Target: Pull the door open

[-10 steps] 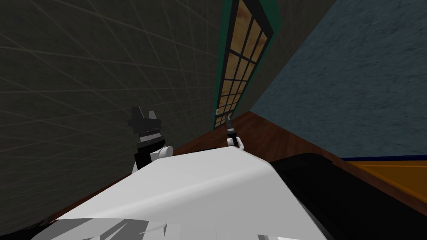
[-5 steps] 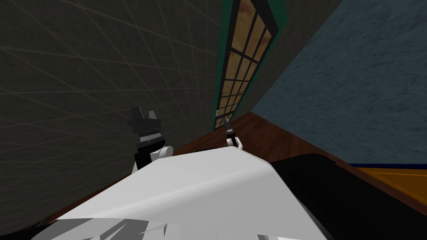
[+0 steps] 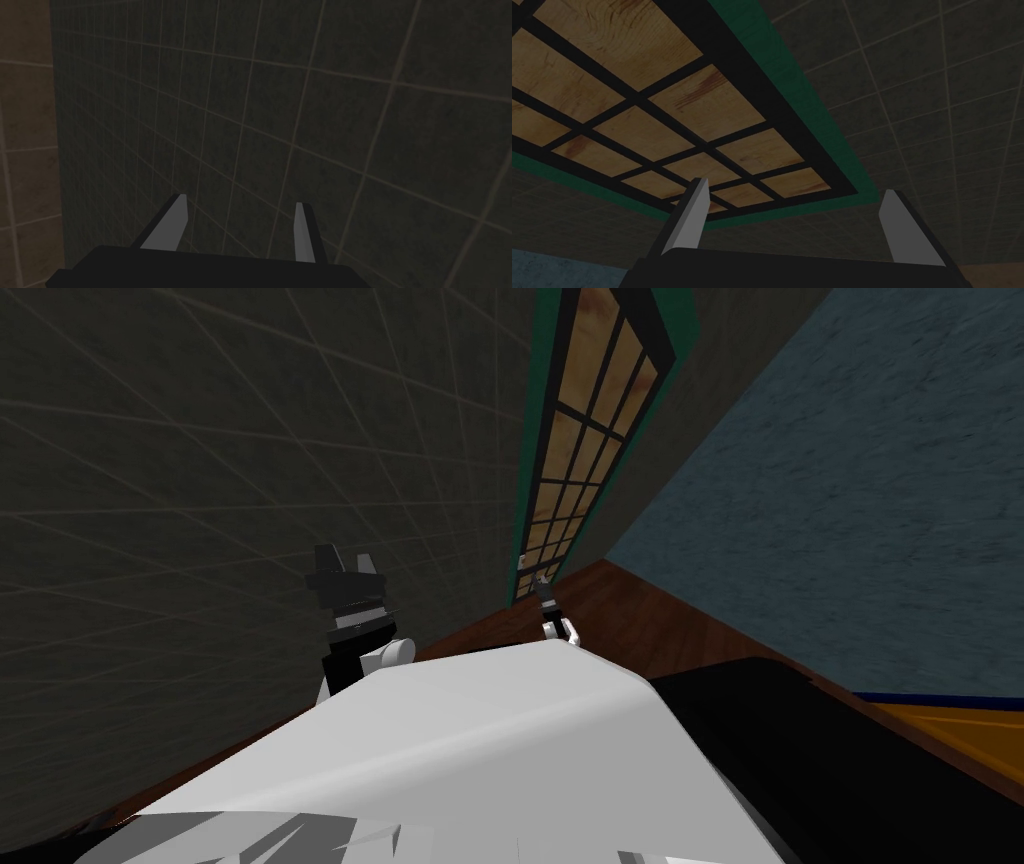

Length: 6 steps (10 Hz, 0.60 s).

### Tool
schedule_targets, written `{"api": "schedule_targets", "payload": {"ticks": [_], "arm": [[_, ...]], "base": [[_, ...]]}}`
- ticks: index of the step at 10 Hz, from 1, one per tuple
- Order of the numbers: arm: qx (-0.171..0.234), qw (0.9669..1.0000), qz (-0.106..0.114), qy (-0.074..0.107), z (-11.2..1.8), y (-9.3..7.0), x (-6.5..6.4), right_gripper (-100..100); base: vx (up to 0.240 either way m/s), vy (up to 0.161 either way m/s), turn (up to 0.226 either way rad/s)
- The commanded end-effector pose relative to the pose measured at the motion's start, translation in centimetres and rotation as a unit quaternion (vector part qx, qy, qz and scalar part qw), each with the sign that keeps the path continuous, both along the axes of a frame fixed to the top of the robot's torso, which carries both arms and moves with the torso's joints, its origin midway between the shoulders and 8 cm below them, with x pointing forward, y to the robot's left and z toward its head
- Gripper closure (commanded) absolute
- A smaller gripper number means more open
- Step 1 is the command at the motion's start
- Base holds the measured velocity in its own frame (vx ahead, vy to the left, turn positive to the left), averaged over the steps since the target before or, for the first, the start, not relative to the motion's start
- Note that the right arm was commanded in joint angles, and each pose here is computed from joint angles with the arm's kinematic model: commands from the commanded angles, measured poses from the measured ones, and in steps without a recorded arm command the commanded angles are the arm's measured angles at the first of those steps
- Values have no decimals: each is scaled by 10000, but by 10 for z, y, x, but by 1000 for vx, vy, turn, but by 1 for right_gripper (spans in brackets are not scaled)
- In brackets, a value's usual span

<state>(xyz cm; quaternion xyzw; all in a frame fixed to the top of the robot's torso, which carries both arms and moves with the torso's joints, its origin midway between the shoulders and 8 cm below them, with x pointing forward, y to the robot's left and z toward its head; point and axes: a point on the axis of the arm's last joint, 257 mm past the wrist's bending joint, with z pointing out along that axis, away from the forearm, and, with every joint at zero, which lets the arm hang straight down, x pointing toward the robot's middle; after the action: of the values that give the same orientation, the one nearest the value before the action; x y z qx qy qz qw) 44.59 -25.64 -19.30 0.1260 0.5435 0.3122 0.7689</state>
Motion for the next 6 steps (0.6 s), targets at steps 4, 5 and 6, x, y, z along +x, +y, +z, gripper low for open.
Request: {"api": "schedule_targets", "payload": {"ticks": [4,5,6], "arm": [[-335,9993,-38,180,-29,-1,4,-100],[-460,9986,-47,238,-39,-1,5,-100],[-585,9979,-50,260,-45,-1,6,-100]], "base": [[61,-42,25],[52,-45,31],[67,-49,42]]}}
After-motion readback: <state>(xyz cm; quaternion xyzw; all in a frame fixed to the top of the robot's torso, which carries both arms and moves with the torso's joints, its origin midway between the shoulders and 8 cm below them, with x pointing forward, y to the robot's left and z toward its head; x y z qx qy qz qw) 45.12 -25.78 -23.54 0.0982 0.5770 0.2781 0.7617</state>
